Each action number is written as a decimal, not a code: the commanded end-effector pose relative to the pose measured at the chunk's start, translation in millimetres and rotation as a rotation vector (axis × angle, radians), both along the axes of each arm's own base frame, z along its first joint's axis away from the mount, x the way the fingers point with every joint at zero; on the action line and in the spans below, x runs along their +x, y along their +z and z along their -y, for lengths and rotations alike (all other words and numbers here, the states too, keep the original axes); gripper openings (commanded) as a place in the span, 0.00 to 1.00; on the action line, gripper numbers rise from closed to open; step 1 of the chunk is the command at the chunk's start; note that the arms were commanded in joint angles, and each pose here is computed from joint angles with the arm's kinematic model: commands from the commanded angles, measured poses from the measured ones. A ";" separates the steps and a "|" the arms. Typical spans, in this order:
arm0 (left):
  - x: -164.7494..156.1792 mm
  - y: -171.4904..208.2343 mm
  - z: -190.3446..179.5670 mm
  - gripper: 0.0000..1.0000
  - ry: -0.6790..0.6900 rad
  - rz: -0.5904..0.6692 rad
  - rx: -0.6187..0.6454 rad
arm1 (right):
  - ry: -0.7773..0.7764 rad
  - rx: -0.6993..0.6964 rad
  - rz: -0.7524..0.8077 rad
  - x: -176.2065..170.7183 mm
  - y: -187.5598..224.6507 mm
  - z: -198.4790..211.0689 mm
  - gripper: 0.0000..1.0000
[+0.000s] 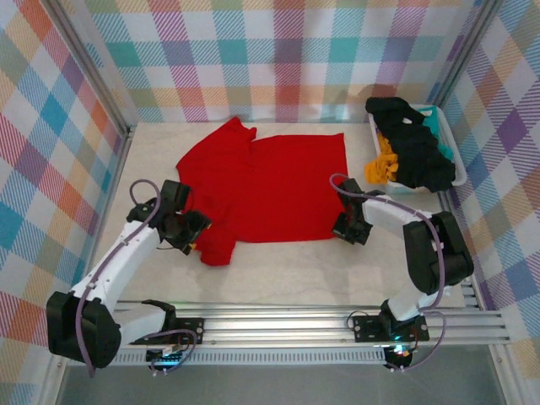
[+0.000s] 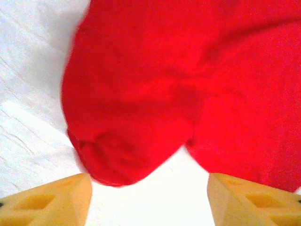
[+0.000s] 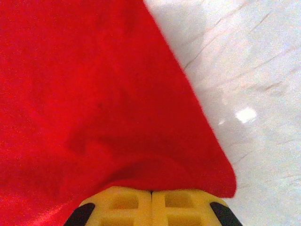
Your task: Fold and stack the t-shirts
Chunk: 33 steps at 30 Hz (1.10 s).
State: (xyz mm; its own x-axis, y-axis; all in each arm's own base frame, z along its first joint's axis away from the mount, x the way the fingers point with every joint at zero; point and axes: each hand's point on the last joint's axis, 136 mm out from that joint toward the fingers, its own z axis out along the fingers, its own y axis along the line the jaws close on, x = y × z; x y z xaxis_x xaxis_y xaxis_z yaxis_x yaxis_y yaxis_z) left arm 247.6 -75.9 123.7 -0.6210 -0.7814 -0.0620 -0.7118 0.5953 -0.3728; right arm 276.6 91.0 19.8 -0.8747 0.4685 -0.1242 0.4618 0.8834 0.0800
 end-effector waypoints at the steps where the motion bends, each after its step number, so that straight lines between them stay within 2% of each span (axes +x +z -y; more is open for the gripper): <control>1: 14.5 2.4 -34.5 0.69 -0.009 0.000 0.156 | 0.008 -0.044 0.095 17.3 22.1 10.2 0.00; 5: 24.4 -31.6 -60.2 0.67 0.030 -0.077 0.227 | -0.002 -0.047 0.089 9.3 28.9 13.3 0.00; 6: 24.2 -41.2 -66.4 0.66 0.051 -0.091 0.237 | -0.001 -0.045 0.097 7.8 31.8 13.9 0.05; 9: 27.4 -63.8 -79.5 0.65 0.104 -0.113 0.235 | 0.001 -0.035 0.110 2.9 36.0 14.6 0.30; 11: 29.3 -76.9 -82.6 0.65 0.109 -0.143 0.247 | 0.010 -0.013 0.096 0.0 32.4 10.8 0.39; 15: 31.9 -106.7 -70.5 0.59 0.110 -0.179 0.182 | 0.004 0.015 0.051 -4.2 14.0 7.0 0.41; 18: 29.7 -115.7 -78.7 0.45 0.113 -0.200 0.236 | -0.046 0.072 0.002 -6.1 -6.0 5.6 0.41; 20: 32.3 -114.2 -87.7 0.32 0.114 -0.178 0.290 | -0.075 0.085 -0.035 -5.6 -17.1 7.3 0.41; 22: 43.0 -107.2 -89.3 0.15 0.096 -0.119 0.306 | -0.081 0.074 -0.027 0.3 -19.5 9.0 0.39; 23: 49.8 -101.7 -89.2 0.05 0.084 -0.086 0.307 | -0.087 0.074 -0.007 6.4 -17.9 9.7 0.34; 24: 54.9 -97.0 -89.1 0.00 0.075 -0.064 0.310 | -0.086 0.076 0.013 12.9 -15.6 8.9 0.27; 27: 66.2 -82.9 -89.3 0.00 0.048 -0.028 0.321 | -0.071 0.074 0.068 32.5 -1.4 6.5 0.00; 33: 60.4 -22.2 -81.5 0.00 -0.002 0.016 0.336 | -0.033 0.030 0.211 45.2 57.2 15.9 0.00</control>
State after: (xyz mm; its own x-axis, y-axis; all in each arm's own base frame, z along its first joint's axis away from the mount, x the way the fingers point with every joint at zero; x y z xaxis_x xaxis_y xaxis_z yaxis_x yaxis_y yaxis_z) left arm 309.1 6.3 58.7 -0.6038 -0.7508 -0.2678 -0.7428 0.6518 -0.1527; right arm 315.3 82.9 39.9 -0.8265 0.5280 -0.1953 0.4952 0.8469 0.1938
